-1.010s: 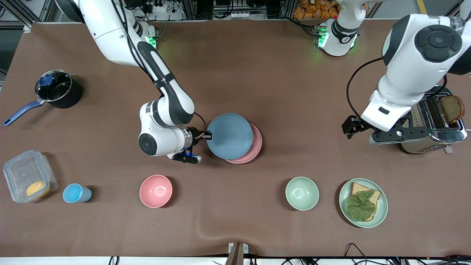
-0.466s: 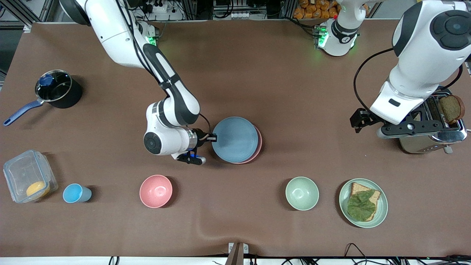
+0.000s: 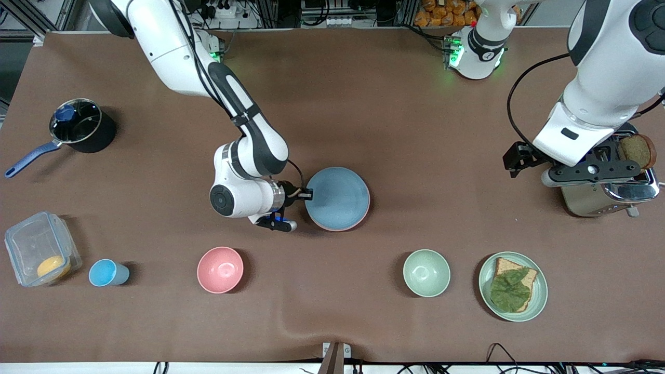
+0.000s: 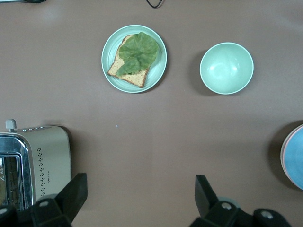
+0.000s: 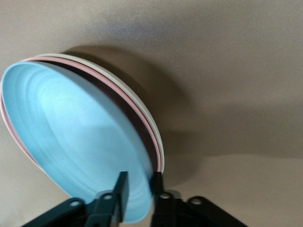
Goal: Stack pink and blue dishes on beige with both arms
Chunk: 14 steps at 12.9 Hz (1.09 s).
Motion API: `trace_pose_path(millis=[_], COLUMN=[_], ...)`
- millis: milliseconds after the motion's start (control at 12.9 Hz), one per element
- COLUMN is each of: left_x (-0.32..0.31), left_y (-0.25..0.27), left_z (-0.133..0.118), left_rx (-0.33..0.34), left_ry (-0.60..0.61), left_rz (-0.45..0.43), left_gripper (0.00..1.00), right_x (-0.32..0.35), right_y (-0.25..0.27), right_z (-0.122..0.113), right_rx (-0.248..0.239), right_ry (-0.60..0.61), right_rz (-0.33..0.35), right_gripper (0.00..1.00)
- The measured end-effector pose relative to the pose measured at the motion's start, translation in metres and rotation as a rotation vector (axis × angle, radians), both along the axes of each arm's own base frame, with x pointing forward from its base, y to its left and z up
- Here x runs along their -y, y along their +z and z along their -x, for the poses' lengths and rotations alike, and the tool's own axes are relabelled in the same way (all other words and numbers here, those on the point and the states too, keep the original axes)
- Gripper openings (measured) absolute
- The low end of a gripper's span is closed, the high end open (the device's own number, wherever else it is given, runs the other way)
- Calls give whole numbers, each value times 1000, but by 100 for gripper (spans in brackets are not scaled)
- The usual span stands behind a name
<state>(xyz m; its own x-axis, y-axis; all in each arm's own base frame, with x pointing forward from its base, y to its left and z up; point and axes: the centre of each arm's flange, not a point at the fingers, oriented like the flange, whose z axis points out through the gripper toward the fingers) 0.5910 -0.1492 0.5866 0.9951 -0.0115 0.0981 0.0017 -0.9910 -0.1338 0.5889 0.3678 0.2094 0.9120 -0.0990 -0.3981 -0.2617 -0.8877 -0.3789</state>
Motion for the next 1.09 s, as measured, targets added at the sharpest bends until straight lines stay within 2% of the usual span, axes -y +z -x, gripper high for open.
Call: trace_pose_path(millis=[389,466,699,855,1088], left_x=[0,1,-8,-23,-43], left_y=[0,0,10,24,38], left_z=[2,3,3,6,13], left_rx=[-16,-21,-15,-2,-10], left_ry=[-3,-2,20,22,17], left_rz=[-2,0,26,36,47], left_gripper=[100,100,100,100,100], right_x=[6,14,57,102,170], right_y=[10,13,29,49,84], right_z=[-14,-20,-39,-51,-61], right_rx=[50,47,0,-27,-24], right_ry=[-25,-33,-35,-15,51], right_rz=[-3,-4,6,44,119], right_gripper=[92,100,100,100,100])
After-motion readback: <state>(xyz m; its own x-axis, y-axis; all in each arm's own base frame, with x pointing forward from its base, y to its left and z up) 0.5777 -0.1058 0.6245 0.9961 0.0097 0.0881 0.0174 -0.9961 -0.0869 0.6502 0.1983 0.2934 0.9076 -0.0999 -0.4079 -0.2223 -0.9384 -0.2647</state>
